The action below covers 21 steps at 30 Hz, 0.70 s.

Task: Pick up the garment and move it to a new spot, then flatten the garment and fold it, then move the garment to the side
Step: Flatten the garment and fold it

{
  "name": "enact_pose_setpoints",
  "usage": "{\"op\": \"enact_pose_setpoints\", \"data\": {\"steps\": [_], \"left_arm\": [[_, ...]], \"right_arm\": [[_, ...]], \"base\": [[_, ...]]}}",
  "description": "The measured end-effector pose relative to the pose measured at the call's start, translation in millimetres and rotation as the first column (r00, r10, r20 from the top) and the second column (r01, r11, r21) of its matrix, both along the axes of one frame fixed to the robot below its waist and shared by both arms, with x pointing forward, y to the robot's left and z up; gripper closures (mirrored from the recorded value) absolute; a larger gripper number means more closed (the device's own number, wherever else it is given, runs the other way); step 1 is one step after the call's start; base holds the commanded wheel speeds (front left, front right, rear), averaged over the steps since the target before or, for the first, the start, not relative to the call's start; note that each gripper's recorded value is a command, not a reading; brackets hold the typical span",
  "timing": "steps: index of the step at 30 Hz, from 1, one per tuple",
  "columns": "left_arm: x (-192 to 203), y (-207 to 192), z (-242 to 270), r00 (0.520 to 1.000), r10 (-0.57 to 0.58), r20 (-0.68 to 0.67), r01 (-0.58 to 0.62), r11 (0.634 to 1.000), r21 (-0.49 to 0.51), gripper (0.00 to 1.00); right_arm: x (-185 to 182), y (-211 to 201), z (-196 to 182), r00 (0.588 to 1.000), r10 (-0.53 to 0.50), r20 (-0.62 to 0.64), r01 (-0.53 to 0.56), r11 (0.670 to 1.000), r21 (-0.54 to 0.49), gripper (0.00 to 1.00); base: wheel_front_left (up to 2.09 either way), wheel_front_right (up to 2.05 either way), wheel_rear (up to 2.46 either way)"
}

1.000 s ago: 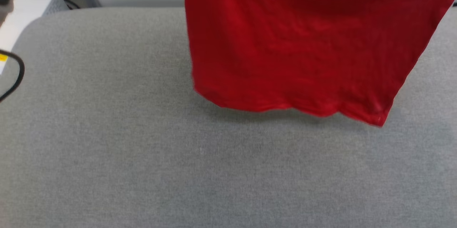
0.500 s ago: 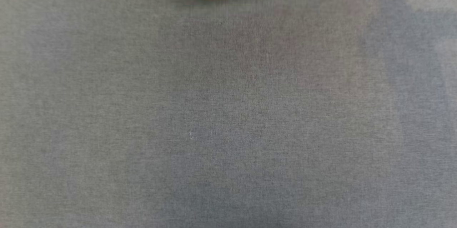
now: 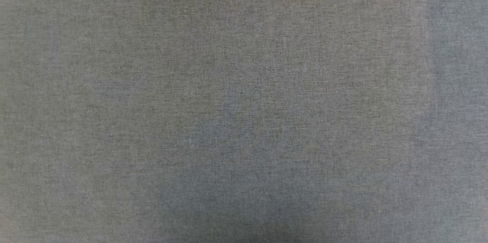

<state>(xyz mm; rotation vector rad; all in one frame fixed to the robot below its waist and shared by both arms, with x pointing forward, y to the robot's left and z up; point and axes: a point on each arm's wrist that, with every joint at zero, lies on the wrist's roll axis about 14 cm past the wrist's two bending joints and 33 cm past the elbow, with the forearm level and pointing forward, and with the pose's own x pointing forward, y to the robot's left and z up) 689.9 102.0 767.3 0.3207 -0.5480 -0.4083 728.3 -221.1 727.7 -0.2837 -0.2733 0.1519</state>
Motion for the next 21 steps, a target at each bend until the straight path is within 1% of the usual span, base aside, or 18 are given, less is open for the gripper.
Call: {"op": "enact_pose_setpoints", "data": {"steps": [4, 8, 13, 16, 21], "left_arm": [[10, 6, -29, 0.998, -0.001, -0.057, 0.000, 1.000, -0.013, 1.00], [12, 9, -51, 0.994, 0.000, -0.107, -0.004, 0.999, -0.036, 1.00], [7, 10, -81, 0.983, -0.007, -0.181, -0.008, 0.997, -0.082, 1.00], [1, 18, -101, 0.973, 0.006, -0.231, -0.032, 0.993, -0.110, 1.00], [-13, 35, -126, 0.951, 0.023, -0.307, -0.077, 0.984, -0.163, 1.00]], "right_arm": [[6, 5, -28, 0.999, 0.011, -0.049, -0.012, 1.000, -0.014, 1.00], [2, 13, -45, 0.997, 0.039, -0.072, -0.040, 0.999, -0.003, 1.00], [-9, 22, -75, 0.989, 0.073, -0.126, -0.067, 0.997, 0.045, 1.00], [-21, 25, -100, 0.981, 0.088, -0.173, -0.073, 0.993, 0.090, 1.00], [-44, 26, -127, 0.970, 0.103, -0.222, -0.070, 0.986, 0.149, 1.00]], "base": [[0.00, 0.00, 0.00], [0.00, 0.00, 0.00], [0.00, 0.00, 0.00], [0.00, 0.00, 0.00], [0.00, 0.00, 0.00]]}}
